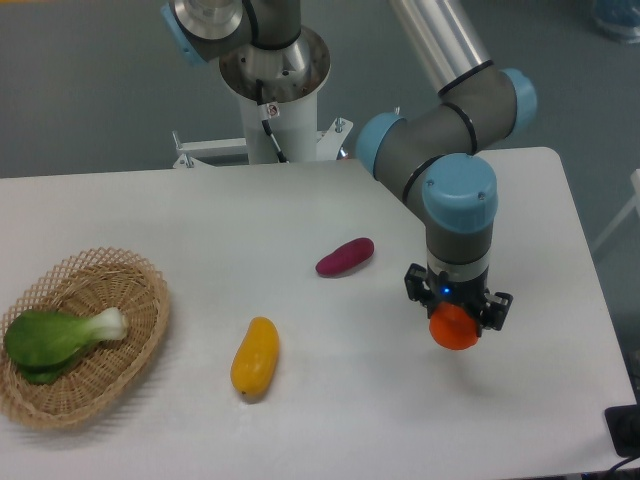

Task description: Place the orange in the basket

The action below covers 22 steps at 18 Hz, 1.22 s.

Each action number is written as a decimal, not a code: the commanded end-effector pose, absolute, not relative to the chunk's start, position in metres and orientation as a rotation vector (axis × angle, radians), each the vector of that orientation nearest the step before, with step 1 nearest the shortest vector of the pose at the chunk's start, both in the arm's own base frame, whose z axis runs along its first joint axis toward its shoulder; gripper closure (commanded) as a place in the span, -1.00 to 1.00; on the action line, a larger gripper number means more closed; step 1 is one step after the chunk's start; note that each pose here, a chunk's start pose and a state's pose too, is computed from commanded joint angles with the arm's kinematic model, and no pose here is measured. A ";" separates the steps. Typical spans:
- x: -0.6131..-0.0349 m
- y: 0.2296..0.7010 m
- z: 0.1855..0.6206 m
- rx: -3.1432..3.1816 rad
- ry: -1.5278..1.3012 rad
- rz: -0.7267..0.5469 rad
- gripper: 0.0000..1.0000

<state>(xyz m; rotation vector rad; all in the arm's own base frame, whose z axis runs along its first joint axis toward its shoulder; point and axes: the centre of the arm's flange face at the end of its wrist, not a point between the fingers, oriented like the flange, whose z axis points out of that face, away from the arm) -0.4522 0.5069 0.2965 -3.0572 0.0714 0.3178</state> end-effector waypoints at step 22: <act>-0.136 0.678 0.317 -2.853 0.471 0.302 -0.23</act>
